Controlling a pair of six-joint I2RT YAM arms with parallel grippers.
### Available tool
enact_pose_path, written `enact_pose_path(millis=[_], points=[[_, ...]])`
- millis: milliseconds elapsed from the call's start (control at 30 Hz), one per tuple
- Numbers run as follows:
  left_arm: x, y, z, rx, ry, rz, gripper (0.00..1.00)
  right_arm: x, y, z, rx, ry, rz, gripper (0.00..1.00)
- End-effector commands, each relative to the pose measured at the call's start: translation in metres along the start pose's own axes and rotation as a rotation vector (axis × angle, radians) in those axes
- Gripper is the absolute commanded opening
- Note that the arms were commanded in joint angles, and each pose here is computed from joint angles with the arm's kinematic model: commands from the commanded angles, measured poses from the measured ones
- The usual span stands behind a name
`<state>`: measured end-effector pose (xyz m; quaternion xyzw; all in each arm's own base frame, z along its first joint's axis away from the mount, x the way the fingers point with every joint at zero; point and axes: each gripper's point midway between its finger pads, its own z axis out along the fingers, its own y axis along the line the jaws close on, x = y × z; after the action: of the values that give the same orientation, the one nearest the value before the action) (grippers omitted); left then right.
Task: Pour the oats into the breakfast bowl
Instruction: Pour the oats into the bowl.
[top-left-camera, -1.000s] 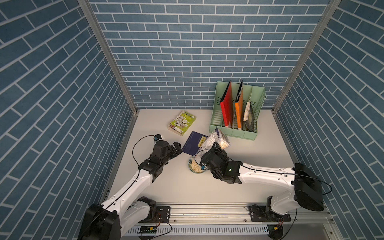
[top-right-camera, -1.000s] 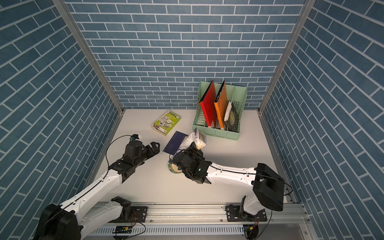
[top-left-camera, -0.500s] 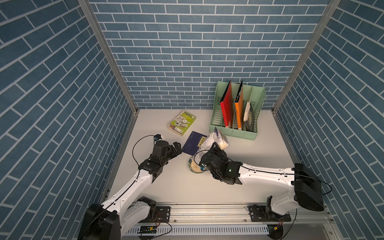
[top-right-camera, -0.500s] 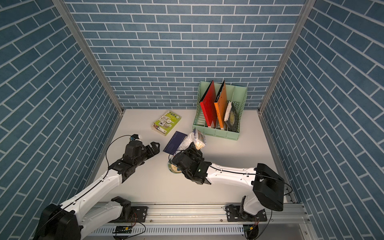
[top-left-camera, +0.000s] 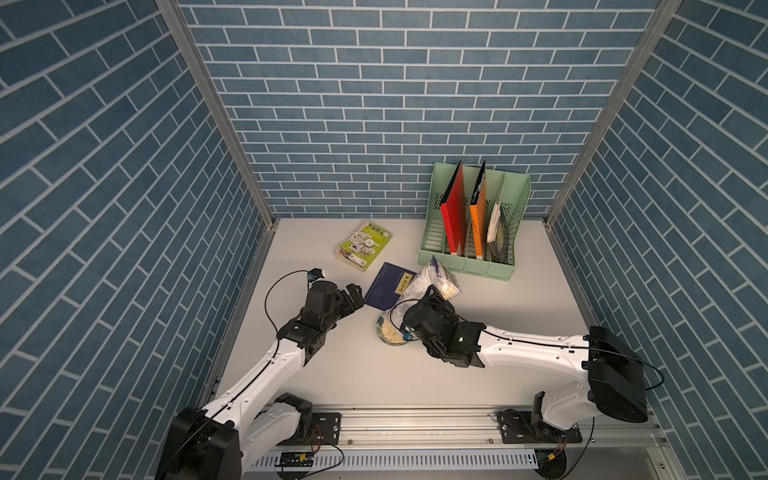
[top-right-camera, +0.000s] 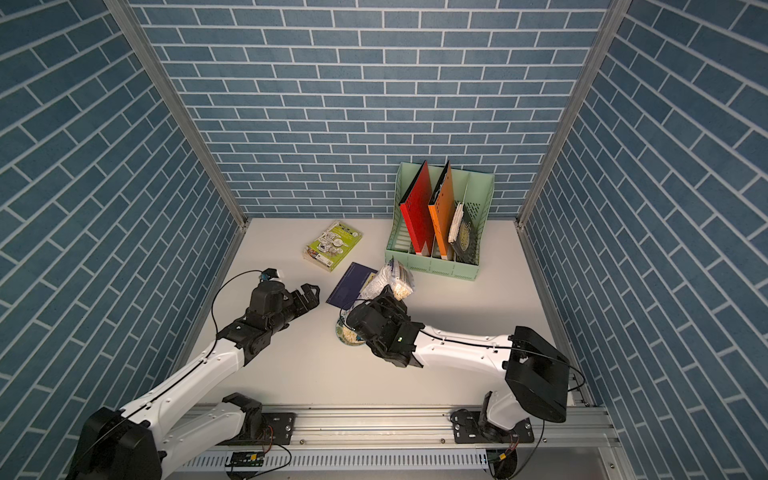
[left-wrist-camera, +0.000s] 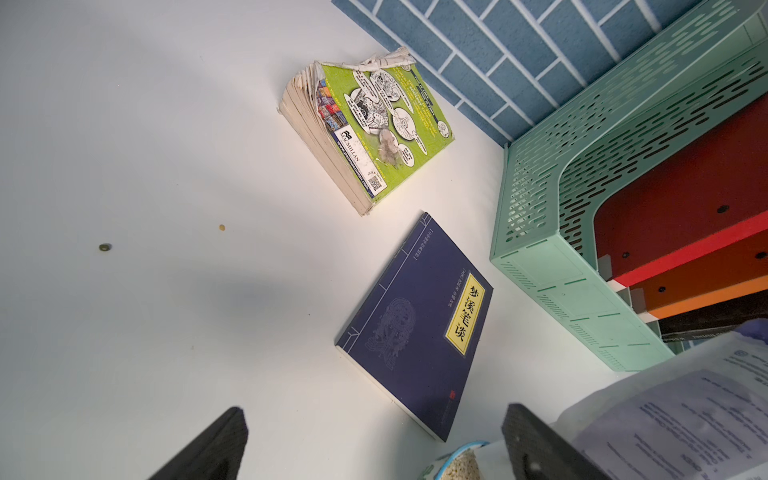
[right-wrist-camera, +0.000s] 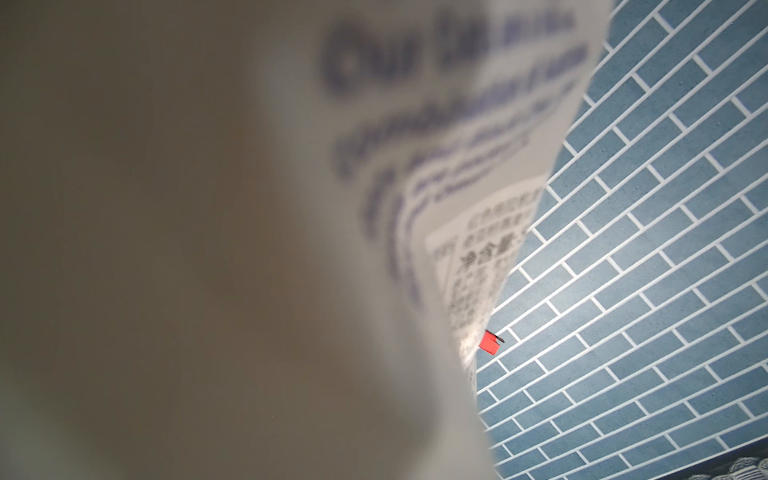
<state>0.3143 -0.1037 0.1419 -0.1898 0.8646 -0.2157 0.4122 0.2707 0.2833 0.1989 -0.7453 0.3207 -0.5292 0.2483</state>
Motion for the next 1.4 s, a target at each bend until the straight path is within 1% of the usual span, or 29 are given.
enact_pose_path(millis=[0,233,733,933,1267,1367], points=[[-0.008,-0.003,-0.001,-0.004,-0.011,0.006,1.00,0.032,-0.016,-0.008,0.039,0.066,0.172,0.00],[-0.008,-0.002,0.000,-0.009,-0.009,0.007,1.00,0.039,-0.016,-0.006,0.035,0.076,0.218,0.00],[-0.007,-0.002,0.000,-0.008,-0.007,0.007,1.00,0.035,-0.016,-0.002,0.048,0.080,0.189,0.00],[-0.009,-0.003,-0.001,-0.009,-0.012,0.007,0.99,0.038,-0.010,0.002,0.020,0.067,0.229,0.00],[-0.010,-0.003,-0.002,-0.011,-0.015,0.007,1.00,0.037,-0.004,0.004,-0.028,0.001,0.329,0.00],[-0.012,-0.003,-0.002,-0.014,-0.018,0.009,0.99,0.038,0.004,0.005,-0.055,-0.008,0.355,0.00]])
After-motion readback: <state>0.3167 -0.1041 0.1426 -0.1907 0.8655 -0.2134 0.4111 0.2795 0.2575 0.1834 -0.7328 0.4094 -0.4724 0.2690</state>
